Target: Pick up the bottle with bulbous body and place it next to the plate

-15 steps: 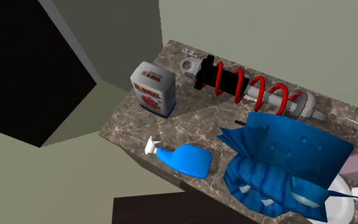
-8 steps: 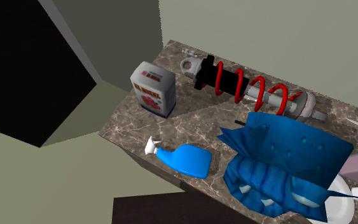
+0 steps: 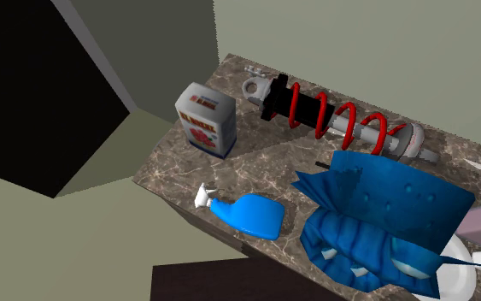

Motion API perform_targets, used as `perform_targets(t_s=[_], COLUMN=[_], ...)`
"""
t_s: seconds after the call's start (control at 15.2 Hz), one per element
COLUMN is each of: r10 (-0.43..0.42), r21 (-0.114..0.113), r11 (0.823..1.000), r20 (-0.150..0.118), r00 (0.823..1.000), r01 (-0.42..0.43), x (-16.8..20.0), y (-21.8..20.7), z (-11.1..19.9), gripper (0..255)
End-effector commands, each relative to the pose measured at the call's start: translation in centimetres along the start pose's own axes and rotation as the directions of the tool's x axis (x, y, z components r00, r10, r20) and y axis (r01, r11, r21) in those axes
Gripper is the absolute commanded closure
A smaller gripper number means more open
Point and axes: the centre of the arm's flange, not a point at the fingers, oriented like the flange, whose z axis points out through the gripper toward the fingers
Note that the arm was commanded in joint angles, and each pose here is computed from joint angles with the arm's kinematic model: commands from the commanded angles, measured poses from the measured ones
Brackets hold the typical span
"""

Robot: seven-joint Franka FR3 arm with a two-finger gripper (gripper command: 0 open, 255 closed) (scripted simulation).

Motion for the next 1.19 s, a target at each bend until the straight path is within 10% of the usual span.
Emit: perform_targets(t_s=[0.0, 1.12], r10=[0.0, 0.0], r21=[-0.001, -0.001], r11=[1.0, 1.0], r20=[0.0, 0.0], r00=[1.0, 1.0], r01=[0.0, 0.0], x=[0.0, -1.0], y=[0.0, 0.0], z=[1.1, 10.0], gripper=[255, 255])
